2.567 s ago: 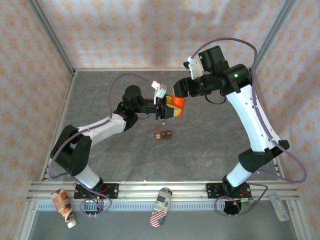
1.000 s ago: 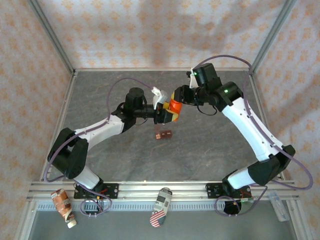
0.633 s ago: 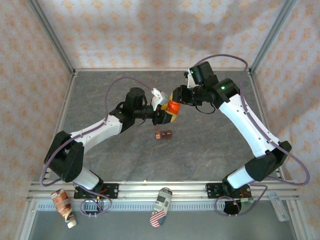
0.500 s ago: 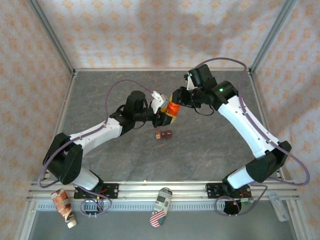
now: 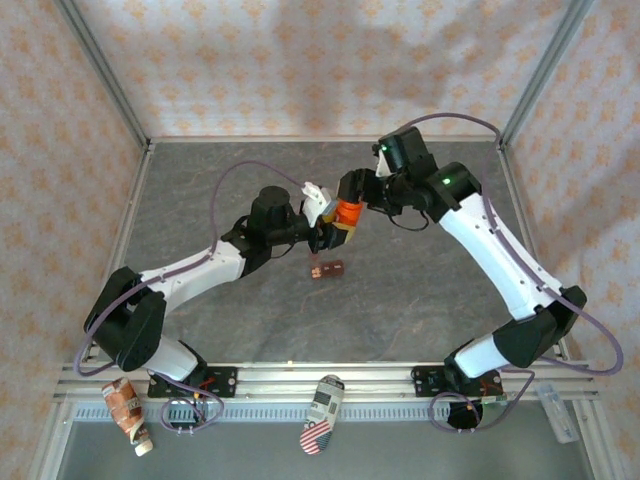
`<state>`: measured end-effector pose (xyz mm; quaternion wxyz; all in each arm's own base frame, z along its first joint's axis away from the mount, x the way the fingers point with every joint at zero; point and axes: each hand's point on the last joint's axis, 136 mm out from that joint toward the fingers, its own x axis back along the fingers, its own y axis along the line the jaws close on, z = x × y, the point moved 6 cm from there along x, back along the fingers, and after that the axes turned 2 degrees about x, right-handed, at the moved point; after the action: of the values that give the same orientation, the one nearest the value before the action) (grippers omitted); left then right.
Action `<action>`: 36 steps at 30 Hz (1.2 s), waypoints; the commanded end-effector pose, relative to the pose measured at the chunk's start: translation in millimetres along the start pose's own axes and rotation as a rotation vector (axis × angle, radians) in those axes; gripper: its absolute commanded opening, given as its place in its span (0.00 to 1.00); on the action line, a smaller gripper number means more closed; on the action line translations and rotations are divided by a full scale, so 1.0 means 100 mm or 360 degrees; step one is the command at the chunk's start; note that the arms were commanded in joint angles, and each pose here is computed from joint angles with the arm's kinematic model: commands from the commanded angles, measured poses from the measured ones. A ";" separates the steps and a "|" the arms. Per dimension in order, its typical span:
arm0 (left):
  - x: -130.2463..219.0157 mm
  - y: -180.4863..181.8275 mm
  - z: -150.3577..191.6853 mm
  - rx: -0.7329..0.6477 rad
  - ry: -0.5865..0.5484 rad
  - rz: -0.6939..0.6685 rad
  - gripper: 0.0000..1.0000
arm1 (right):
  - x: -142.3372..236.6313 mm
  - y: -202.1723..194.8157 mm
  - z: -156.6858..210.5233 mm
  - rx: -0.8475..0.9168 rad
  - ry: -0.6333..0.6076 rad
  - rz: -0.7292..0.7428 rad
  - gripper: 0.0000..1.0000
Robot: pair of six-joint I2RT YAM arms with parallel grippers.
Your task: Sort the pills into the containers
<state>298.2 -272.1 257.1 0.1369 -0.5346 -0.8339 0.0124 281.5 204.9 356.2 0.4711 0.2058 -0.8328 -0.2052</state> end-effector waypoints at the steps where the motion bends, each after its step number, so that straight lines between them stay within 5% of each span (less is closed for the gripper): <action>1: 0.12 -0.15 -0.49 -0.0241 -0.0262 0.0075 0.00 | 0.49 0.10 -0.08 0.0082 -0.0120 -0.0080 0.81; 9: 0.13 -0.19 -0.38 -0.0370 -0.0267 0.0170 0.00 | 0.91 0.09 -0.07 0.0415 -0.0045 -0.0046 0.86; 19: 0.11 -0.19 -0.17 -0.0461 -0.0203 0.0202 0.00 | 0.75 -0.02 -0.03 0.0831 0.0243 0.0068 0.81; 36: 0.03 -0.20 -0.07 -0.0393 -0.0105 0.0295 0.00 | 0.36 0.17 0.10 0.0996 0.0410 0.0063 0.81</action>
<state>278.5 -276.2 255.4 0.0624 -0.6116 -0.7868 -0.0550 254.1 203.1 387.8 0.4892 0.3540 -0.7927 0.0834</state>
